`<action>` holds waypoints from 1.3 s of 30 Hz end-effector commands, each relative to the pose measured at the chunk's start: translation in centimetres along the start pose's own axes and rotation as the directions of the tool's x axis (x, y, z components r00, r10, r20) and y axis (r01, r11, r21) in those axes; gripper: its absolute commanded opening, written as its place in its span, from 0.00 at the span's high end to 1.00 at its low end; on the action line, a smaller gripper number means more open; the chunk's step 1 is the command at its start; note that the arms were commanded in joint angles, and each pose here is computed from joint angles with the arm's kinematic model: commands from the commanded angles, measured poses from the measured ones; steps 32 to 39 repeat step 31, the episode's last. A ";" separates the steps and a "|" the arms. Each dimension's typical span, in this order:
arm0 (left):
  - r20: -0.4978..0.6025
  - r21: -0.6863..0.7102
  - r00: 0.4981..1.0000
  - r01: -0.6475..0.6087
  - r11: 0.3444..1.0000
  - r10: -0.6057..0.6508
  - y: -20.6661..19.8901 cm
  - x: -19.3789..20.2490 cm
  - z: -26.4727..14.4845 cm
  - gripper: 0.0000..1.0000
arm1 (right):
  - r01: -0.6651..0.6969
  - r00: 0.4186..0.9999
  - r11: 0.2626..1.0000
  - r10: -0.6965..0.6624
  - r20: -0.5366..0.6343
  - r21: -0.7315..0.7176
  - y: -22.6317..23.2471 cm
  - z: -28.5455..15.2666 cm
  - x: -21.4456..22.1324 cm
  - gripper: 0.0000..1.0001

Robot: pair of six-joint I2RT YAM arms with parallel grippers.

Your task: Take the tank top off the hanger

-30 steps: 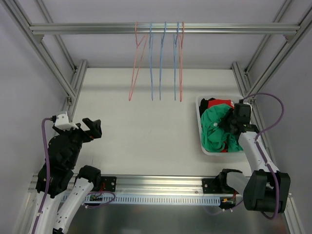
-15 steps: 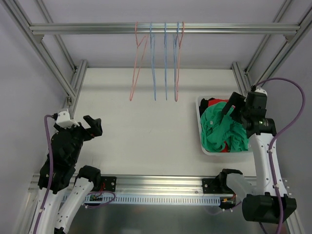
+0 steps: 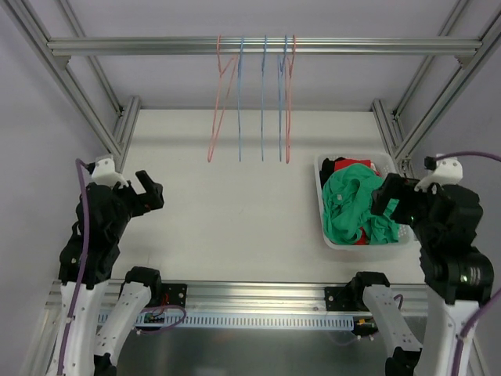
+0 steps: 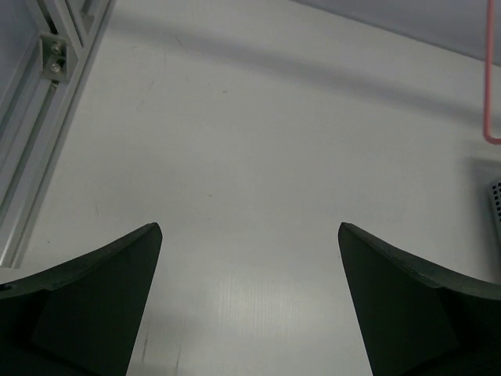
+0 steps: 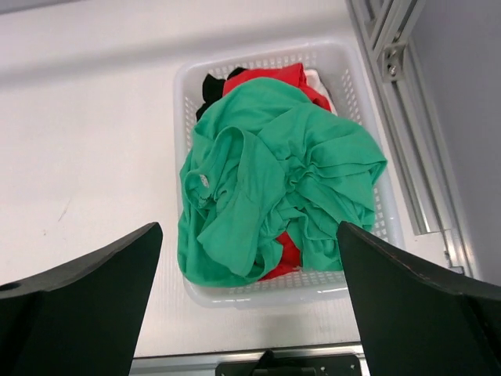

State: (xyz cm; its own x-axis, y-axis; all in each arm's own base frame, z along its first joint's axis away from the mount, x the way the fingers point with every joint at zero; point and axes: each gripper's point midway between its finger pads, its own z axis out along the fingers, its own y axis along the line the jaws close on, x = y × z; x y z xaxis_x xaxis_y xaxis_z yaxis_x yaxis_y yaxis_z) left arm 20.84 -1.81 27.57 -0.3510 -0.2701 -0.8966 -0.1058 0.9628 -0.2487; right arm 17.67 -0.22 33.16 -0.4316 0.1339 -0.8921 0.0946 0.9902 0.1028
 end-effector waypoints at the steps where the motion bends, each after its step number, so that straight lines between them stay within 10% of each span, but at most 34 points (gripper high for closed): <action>1: 0.084 0.029 0.995 -0.053 0.998 0.050 0.1 -2.0 -4.2 0.01 | 0.092 0.996 0.996 -0.092 -0.014 0.017 -1.1 -4.9 2.1 0.01; 39: 0.041 0.100 0.996 -0.084 0.991 0.080 0.8 2.8 -7.8 0.01 | 0.112 0.993 0.993 -0.113 0.028 0.026 -3.6 -8.8 8.0 0.01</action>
